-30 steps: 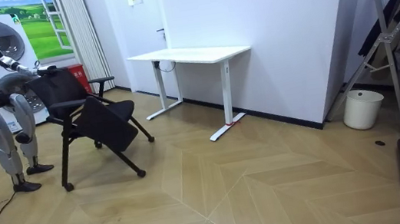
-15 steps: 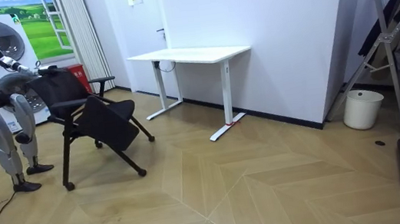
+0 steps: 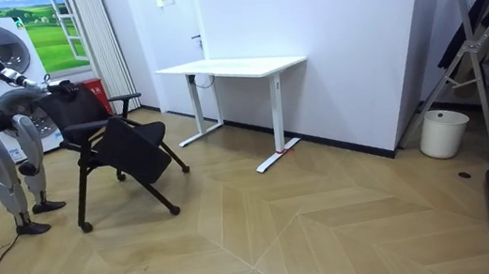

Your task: Push chair

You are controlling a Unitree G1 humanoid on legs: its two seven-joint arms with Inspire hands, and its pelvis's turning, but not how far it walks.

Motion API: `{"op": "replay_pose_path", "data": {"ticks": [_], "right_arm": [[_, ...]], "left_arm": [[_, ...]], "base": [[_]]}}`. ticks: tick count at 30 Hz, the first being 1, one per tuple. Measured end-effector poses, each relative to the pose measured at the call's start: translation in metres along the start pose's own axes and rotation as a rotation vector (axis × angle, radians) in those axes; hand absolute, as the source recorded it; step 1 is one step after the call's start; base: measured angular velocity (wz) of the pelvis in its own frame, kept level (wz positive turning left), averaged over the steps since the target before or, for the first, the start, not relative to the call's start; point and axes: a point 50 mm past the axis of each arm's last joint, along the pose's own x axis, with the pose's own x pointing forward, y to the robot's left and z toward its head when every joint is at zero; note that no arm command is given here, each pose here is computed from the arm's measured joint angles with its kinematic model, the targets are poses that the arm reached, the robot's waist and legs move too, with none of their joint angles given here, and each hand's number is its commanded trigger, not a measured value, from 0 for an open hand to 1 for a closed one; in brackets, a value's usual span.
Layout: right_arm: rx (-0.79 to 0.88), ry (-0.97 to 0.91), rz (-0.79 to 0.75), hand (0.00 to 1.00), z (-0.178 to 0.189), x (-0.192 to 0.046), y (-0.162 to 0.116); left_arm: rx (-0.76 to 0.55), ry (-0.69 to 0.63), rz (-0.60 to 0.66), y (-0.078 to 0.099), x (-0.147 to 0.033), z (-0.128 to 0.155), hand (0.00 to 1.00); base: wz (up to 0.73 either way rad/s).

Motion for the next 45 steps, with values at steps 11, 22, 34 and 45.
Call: {"op": "replay_pose_path", "data": {"ticks": [11,22,34,45], "right_arm": [[-0.289,-0.203,-0.214,0.0,0.048,-0.003,0.004],[-0.579,-0.776,-0.372,0.0,0.147,-0.045,0.05],[-0.794,-1.181,-0.355,0.0,0.178,-0.095,0.104],[-0.954,-1.404,-0.319,0.0,0.181,-0.128,0.137]], "left_arm": [[0.007,-0.016,0.033,0.002,0.003,0.002,1.0],[0.016,-0.07,0.054,0.012,0.012,0.016,1.0],[0.037,-0.098,0.043,0.016,0.015,0.025,1.0],[0.042,-0.113,0.041,0.021,0.018,0.03,1.0]], "base": [[0.0],[0.0],[-0.02],[0.01]]}}
